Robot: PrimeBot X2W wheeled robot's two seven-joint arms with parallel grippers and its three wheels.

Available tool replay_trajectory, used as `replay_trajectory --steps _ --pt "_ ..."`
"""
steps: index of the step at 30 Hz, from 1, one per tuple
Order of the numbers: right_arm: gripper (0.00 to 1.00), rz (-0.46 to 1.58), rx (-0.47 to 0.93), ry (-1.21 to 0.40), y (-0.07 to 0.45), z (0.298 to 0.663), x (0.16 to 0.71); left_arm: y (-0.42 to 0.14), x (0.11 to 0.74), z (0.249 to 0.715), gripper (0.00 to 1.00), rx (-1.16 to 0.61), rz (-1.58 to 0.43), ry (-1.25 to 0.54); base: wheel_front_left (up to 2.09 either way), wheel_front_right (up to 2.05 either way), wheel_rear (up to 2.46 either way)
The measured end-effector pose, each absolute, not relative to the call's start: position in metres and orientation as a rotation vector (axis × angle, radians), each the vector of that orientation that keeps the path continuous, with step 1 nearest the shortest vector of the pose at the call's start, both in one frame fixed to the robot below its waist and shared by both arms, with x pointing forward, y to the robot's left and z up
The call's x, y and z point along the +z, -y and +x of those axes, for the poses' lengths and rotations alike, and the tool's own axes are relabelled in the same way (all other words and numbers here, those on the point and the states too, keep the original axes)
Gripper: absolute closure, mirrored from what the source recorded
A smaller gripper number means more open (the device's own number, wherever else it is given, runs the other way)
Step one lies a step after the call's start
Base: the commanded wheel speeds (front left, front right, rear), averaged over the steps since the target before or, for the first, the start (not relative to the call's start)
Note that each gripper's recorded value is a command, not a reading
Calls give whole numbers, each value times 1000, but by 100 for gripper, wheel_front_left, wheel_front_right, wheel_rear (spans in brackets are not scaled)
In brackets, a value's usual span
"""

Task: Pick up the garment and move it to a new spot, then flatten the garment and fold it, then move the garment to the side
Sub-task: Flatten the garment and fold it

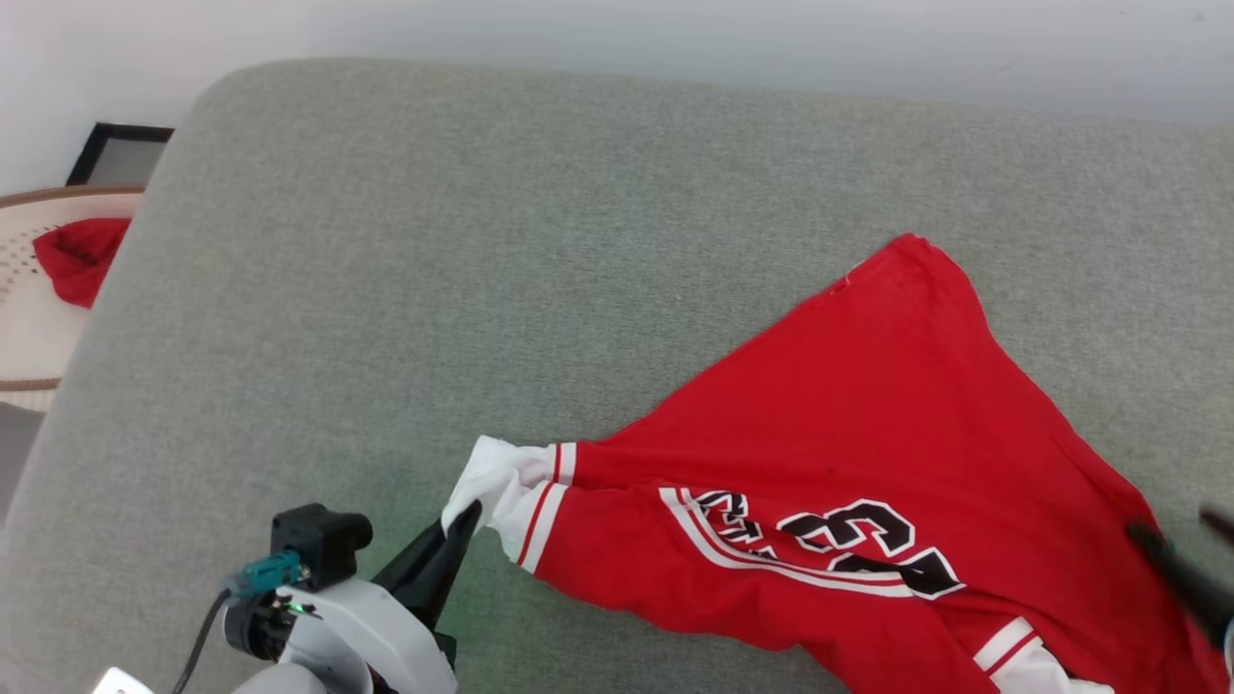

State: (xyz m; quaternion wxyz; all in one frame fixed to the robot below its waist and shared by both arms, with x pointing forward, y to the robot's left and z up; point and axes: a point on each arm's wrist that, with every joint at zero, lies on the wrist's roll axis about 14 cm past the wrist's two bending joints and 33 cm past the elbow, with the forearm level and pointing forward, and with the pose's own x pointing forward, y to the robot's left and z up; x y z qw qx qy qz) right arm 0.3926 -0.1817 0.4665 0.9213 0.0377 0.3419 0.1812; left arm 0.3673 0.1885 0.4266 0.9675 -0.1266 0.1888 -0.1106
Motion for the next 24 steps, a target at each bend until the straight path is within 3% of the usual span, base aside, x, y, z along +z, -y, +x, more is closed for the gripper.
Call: replay_trajectory --steps 4,12,24 --pt "0 12 439 -569 161 421 496 -189 428 364 100 -217 -261 -379 0 0 0" --pt "0 -68 535 -479 125 475 515 -185 431 361 100 -217 -273 -370 0 0 0" --pt "0 -169 599 -630 92 540 479 -185 425 363 100 -191 -303 -362 0 0 0"
